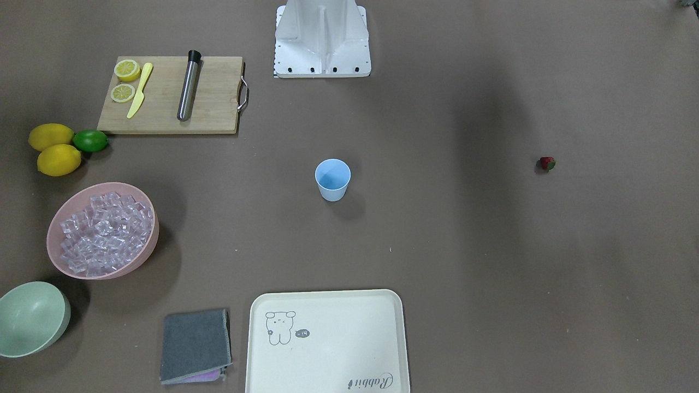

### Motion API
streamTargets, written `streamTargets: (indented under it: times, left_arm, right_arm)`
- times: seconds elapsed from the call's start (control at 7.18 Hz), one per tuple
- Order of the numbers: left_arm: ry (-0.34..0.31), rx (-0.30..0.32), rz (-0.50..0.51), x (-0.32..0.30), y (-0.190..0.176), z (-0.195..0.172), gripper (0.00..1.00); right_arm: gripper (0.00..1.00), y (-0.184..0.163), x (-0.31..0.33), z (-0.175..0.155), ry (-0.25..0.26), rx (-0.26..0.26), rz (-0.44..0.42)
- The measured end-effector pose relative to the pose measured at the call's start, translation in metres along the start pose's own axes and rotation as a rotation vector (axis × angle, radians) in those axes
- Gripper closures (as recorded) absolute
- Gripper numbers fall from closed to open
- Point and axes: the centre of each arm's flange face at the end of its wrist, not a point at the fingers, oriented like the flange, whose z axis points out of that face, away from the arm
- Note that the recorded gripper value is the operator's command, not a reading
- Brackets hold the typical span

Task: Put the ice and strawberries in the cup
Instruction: 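Move the right gripper over the pink bowl of ice cubes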

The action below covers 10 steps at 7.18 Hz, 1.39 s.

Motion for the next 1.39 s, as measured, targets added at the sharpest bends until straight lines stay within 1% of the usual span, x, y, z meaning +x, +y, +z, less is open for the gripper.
streamTargets:
  times: [0.14,0.42,0.7,0.84,1.11,1.25,1.39]
  left_arm:
    - [0.0,-0.001,0.0,0.0,-0.001,0.0,0.02]
    - [0.0,0.0,0.0,0.0,-0.003,0.001,0.02]
    - [0.001,0.004,0.006,0.002,-0.007,-0.001,0.02]
    - [0.0,0.006,0.008,0.003,-0.009,-0.001,0.02]
    - [0.0,0.004,0.007,0.003,-0.01,0.0,0.02]
    - [0.0,0.002,0.006,0.002,-0.01,0.001,0.02]
    - [0.0,0.001,0.006,0.001,-0.01,0.002,0.02]
  right_arm:
    - [0.02,-0.002,-0.023,0.003,-0.013,0.02,-0.035]
    - [0.02,-0.003,-0.062,0.02,-0.046,0.054,-0.115]
    - [0.02,0.001,-0.104,0.042,-0.08,0.068,-0.201]
    - [0.02,0.002,-0.122,0.049,-0.096,0.077,-0.222]
    - [0.07,-0.003,-0.151,0.061,-0.119,0.088,-0.255]
    - [0.07,-0.008,-0.159,0.069,-0.122,0.088,-0.266]
    - [0.07,-0.013,-0.163,0.079,-0.114,0.092,-0.277]
